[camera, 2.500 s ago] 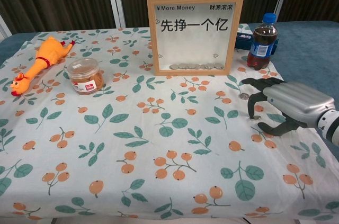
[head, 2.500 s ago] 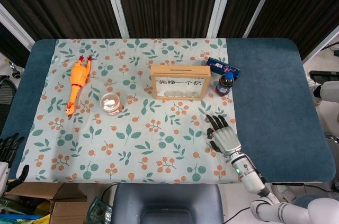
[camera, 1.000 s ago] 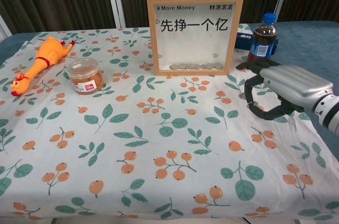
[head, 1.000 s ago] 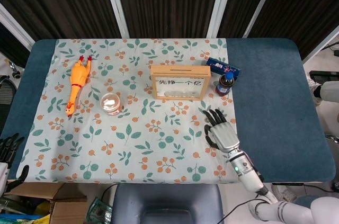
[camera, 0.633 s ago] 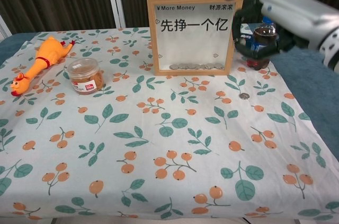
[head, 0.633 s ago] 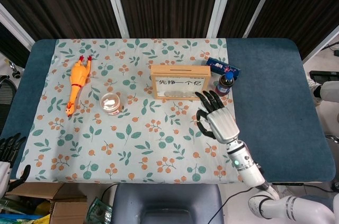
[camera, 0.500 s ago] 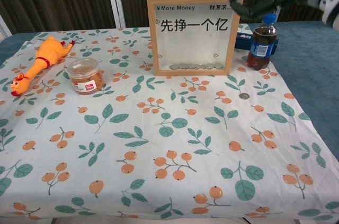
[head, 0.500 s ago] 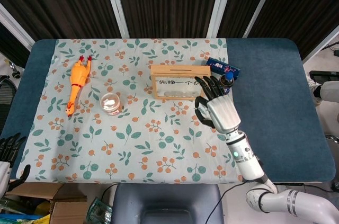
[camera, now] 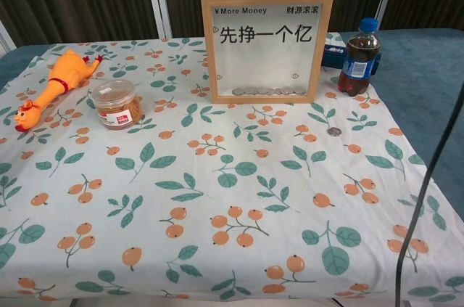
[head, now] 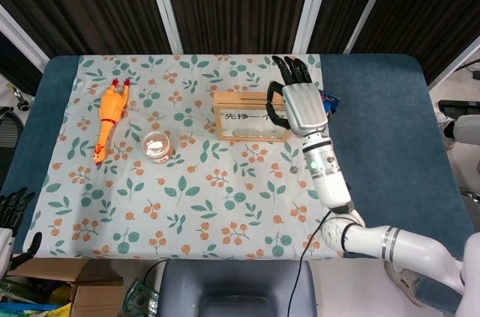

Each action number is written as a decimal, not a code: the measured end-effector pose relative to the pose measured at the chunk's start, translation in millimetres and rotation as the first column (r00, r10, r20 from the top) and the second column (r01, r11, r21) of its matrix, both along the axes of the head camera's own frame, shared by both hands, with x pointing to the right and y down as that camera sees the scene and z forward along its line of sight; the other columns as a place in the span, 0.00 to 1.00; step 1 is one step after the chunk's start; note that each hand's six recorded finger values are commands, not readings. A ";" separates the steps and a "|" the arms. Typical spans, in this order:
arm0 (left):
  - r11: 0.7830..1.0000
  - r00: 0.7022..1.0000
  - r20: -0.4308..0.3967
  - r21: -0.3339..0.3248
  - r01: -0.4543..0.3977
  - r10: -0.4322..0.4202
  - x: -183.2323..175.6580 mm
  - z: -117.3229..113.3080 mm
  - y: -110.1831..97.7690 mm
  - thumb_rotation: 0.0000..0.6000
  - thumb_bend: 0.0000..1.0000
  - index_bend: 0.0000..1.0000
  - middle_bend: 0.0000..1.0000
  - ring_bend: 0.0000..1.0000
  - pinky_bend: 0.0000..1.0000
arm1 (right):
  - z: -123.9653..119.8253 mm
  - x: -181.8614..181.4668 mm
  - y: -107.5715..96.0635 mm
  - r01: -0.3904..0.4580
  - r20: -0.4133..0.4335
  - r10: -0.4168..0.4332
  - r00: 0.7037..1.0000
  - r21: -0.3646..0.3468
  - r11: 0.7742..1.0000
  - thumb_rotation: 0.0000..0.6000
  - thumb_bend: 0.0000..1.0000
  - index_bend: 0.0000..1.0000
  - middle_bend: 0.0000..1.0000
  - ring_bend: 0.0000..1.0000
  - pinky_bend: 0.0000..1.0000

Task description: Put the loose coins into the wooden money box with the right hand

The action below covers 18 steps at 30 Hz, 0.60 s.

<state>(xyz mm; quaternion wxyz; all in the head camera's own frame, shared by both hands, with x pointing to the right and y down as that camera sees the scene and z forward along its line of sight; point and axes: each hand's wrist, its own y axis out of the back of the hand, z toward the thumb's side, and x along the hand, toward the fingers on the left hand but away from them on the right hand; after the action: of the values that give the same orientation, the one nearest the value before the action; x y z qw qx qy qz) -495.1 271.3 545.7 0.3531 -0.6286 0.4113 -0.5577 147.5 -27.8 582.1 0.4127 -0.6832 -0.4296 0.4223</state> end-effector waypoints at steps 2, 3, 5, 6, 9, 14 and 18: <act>1.000 1.000 -0.001 0.001 0.002 -0.002 -0.5 -0.4 -0.1 1.00 0.44 0.00 0.00 0.00 0.00 | 6.1 -0.4 -8.4 -0.007 -0.039 0.007 0.999 0.009 1.000 1.00 0.60 0.71 0.18 0.00 0.00; 1.000 1.000 -0.002 0.002 0.005 -0.005 -1.1 -0.7 -0.2 1.00 0.44 0.00 0.00 0.00 0.00 | 8.6 -1.1 -11.5 -0.009 -0.055 0.010 0.998 0.014 1.000 1.00 0.60 0.71 0.18 0.00 0.00; 1.000 1.000 -0.001 0.001 0.007 -0.007 -2.0 -0.7 -0.3 1.00 0.44 0.00 0.00 0.00 0.00 | 15.3 -3.8 -17.4 -0.012 -0.090 0.014 0.996 0.020 1.000 1.00 0.60 0.71 0.18 0.00 0.00; 1.000 1.000 -0.001 -0.001 0.008 -0.008 -2.3 -0.4 -0.5 1.00 0.44 0.00 0.00 0.00 0.00 | 18.4 -5.2 -19.1 -0.013 -0.105 0.015 0.994 0.021 1.000 1.00 0.60 0.71 0.18 0.00 0.00; 1.000 1.000 -0.001 0.000 0.010 -0.010 -2.8 -0.6 -0.9 1.00 0.44 0.00 0.00 0.00 0.00 | 29.1 -11.8 -22.4 -0.010 -0.145 0.012 0.989 0.015 1.000 1.00 0.60 0.71 0.18 0.00 0.00; 1.000 1.000 -0.003 0.013 0.017 -0.017 -4.4 -4.0 -0.7 1.00 0.44 0.00 0.00 0.00 0.00 | 45.9 -17.0 -22.2 -0.018 -0.165 0.015 0.986 -0.017 1.000 1.00 0.60 0.71 0.18 0.00 0.00; 1.000 1.000 -0.003 0.015 0.020 -0.020 -5.4 -4.6 -0.7 1.00 0.44 0.00 0.00 0.00 0.00 | 52.5 -19.4 -21.7 -0.016 -0.176 0.012 0.984 -0.022 1.000 1.00 0.60 0.71 0.18 0.00 0.00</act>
<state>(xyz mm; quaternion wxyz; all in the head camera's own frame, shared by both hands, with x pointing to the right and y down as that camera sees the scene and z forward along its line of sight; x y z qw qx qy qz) -500.5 270.7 541.0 0.3517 -0.6225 0.4222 -0.5572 128.1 -49.6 634.6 0.4382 -0.6451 -0.3913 0.4887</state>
